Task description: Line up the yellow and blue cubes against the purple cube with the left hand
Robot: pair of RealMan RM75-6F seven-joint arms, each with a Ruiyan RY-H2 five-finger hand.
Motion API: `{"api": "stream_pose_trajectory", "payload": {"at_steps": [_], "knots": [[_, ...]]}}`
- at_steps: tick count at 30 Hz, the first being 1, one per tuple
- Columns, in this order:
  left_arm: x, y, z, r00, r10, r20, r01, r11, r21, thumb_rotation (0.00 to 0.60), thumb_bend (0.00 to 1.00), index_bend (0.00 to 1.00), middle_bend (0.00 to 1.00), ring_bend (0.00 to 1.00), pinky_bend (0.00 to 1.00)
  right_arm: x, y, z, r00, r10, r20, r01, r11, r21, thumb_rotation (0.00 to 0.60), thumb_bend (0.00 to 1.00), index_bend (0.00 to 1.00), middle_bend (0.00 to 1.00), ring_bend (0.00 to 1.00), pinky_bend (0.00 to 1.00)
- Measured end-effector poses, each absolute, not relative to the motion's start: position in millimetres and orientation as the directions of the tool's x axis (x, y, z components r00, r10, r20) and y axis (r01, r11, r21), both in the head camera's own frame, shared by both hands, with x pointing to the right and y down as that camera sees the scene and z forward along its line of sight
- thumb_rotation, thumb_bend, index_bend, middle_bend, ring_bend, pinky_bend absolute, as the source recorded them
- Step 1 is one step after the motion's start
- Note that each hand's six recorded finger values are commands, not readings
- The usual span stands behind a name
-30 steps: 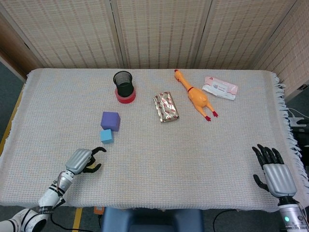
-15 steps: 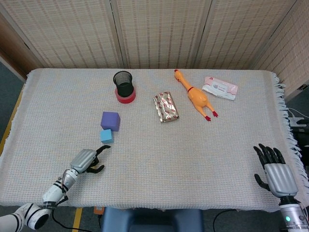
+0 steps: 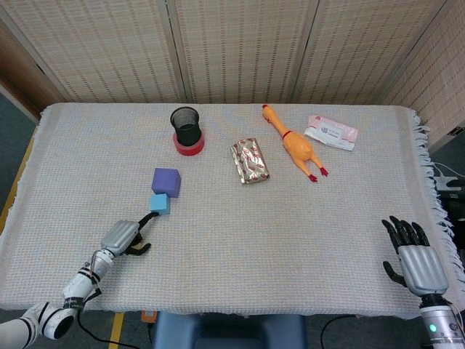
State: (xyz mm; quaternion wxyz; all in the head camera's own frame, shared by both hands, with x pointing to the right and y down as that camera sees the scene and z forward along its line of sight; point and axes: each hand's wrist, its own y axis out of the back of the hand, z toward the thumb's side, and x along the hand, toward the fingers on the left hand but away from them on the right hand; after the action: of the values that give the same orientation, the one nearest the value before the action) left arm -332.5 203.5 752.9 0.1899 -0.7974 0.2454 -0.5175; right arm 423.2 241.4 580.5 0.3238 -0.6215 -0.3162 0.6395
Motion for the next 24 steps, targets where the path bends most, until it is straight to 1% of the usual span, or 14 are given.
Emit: {"api": "stream_pose_trajectory", "payload": {"at_steps": [24], "knots": [[-330.8,192.8,761.5,0.334,-0.599,0.728,-0.217,-0.8,-0.559,0.6,0.4,0.09,1.0,1.0,1.0,425.3,240.3,580.8,-0.027,0.807,-0.589,-0.021,-0.59,-0.807,0.6,0.1,0.0,0.0,0.0,0.0]]}}
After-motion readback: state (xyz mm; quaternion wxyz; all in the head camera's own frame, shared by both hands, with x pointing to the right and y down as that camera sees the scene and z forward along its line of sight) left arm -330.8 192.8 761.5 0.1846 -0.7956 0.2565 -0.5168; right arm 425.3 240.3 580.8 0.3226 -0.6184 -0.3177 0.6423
